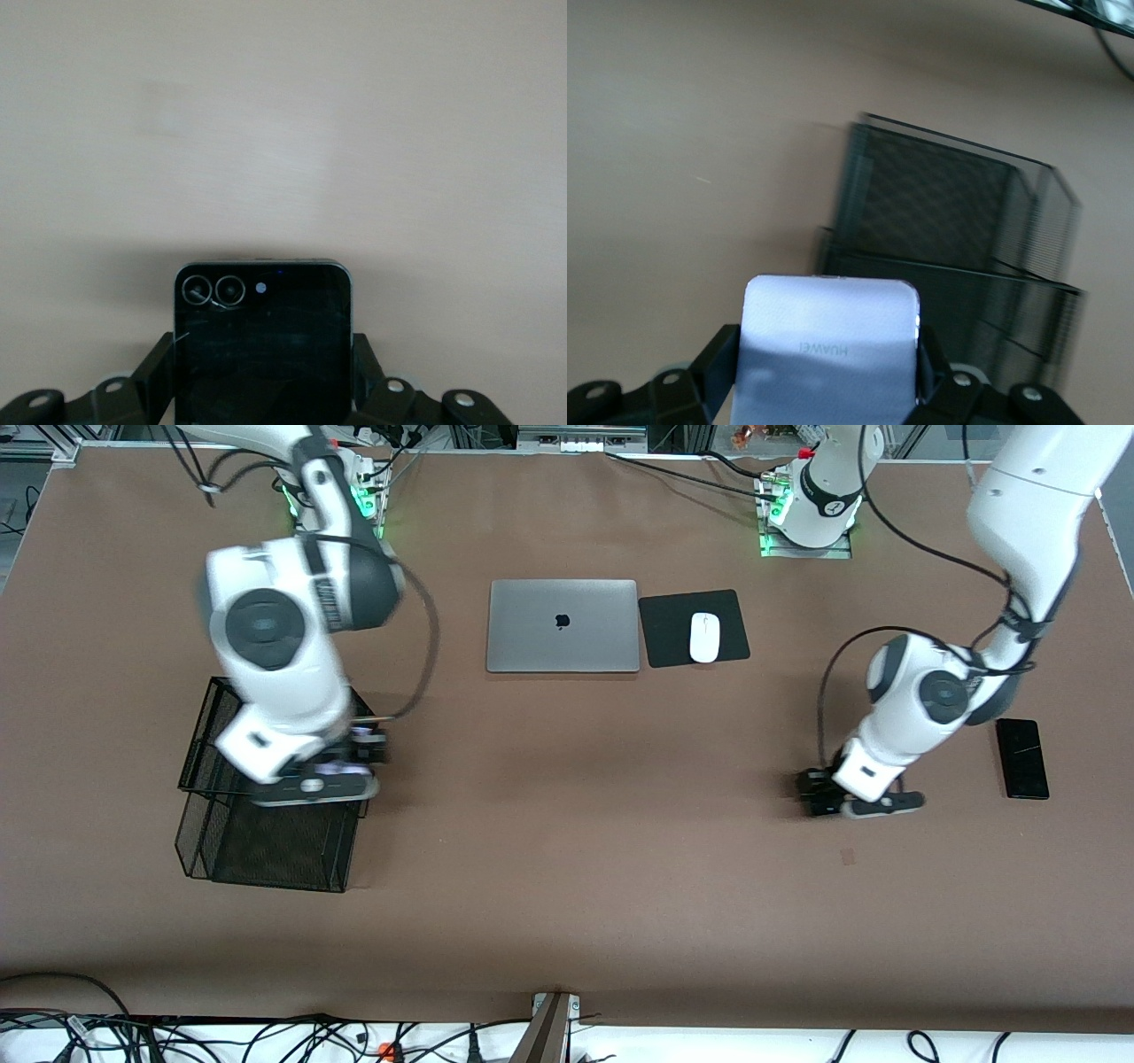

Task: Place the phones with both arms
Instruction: 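Drop the white phone into the basket while the left gripper carries the flip phone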

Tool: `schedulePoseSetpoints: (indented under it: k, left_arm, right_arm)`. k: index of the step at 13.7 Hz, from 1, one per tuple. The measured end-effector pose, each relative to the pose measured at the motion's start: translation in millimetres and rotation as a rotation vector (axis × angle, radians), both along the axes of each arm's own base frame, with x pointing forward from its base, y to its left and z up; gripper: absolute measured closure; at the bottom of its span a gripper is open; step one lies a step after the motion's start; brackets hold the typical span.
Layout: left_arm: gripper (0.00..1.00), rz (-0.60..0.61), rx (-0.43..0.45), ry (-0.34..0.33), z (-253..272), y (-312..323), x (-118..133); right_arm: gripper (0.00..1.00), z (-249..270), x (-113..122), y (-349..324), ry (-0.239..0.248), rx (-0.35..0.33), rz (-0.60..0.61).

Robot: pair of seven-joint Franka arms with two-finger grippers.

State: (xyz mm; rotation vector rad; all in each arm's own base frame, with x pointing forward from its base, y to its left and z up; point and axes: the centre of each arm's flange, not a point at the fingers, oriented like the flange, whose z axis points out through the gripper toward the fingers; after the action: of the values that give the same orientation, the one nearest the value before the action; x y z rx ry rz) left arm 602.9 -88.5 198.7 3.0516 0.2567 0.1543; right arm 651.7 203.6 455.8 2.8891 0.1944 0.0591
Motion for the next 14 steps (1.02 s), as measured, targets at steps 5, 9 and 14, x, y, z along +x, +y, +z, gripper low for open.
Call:
schedulePoseSetpoints:
  k: [5,9,14]
  left_arm:
    - [0.2,0.06,0.056,0.11,22.2,-180.4,-1.1]
    - [0.2,0.007,0.089,0.089,21.8,-286.0,-18.4]
    - [0.2,-0.027,0.072,0.037,6.0,-363.5,-26.2]
  right_arm:
    - [0.17,-22.6,-20.1,-114.7,0.098,-0.014,-0.091]
    - [0.17,-70.3,-48.0,-176.5,0.065,0.021,-0.099]
    - [0.17,-112.8,-58.7,-198.4,-0.043,0.066,-0.109]
